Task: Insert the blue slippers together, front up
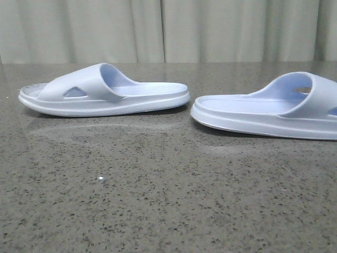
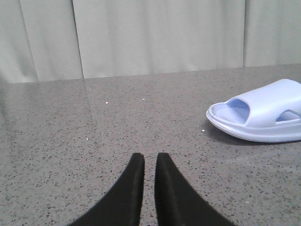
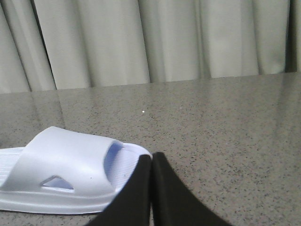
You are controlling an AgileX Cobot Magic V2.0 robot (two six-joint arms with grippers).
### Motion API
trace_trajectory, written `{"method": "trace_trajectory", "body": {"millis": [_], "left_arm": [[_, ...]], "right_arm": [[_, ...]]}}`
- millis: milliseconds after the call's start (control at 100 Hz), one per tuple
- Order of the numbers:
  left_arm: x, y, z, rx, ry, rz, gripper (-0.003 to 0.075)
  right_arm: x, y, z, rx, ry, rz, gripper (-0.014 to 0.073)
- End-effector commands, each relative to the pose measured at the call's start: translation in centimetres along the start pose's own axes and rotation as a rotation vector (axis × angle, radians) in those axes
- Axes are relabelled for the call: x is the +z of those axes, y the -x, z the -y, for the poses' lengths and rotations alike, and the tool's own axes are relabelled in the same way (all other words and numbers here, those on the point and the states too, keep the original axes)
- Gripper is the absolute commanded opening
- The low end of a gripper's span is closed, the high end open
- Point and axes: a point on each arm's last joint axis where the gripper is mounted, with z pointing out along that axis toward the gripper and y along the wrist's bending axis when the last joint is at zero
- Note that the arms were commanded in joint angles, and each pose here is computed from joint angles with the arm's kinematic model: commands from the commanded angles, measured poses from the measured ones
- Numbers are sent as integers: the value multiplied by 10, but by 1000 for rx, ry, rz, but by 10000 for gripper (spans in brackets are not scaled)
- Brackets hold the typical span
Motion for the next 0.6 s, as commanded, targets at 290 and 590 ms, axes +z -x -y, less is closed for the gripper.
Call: {"method": "trace_trajectory", "body": {"millis": [290, 590], "left_arm": [[-3, 10, 0, -12, 0, 144, 16], [-3, 12, 0, -11, 0, 167, 16]], "right_arm": [[-2, 5, 0, -11, 5, 116, -107], [-2, 6, -1, -11, 7, 136, -107]]}}
